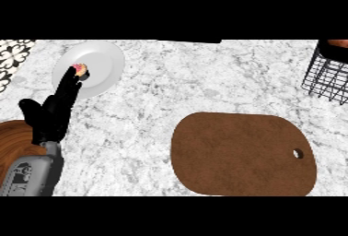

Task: Pick the sweet potato from the cutting board and place it in the basket

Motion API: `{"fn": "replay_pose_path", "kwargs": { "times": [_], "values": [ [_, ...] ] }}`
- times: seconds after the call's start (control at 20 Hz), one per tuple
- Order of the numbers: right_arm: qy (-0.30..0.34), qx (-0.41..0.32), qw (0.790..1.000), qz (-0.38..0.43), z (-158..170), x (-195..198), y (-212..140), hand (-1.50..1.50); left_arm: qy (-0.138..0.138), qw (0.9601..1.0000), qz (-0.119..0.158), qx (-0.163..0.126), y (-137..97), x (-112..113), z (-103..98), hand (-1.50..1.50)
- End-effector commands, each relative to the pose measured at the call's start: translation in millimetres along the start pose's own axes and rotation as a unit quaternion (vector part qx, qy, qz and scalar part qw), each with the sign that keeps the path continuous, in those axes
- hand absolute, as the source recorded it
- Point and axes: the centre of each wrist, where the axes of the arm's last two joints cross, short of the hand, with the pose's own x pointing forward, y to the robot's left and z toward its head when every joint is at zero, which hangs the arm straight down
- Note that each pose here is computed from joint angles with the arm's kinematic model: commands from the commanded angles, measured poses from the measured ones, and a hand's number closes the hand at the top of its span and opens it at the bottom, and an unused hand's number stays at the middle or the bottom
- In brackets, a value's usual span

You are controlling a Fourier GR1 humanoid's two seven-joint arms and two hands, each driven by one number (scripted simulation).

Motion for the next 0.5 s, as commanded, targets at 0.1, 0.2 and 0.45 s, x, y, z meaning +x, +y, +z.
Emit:
{"fn": "replay_pose_path", "kwargs": {
  "times": [0.1, 0.2, 0.45],
  "values": [
    [-0.003, 0.04, 0.999, 0.009, 6.0, 14.3, 27.1, 1.5, 0.011, 0.9999, 0.002, 0.0, 2.0, -2.7, 0.1, 0.0],
    [0.014, 0.048, 0.999, 0.008, 9.1, -5.1, 24.0, 1.5, -0.01, 0.9999, -0.005, 0.001, 5.2, 10.0, 0.4, 0.0],
    [0.027, 0.078, 0.997, -0.012, 8.3, -6.5, 21.0, 1.5, 0.002, 1.0, -0.002, 0.003, -1.8, 11.1, -12.3, 0.0]
  ]
}}
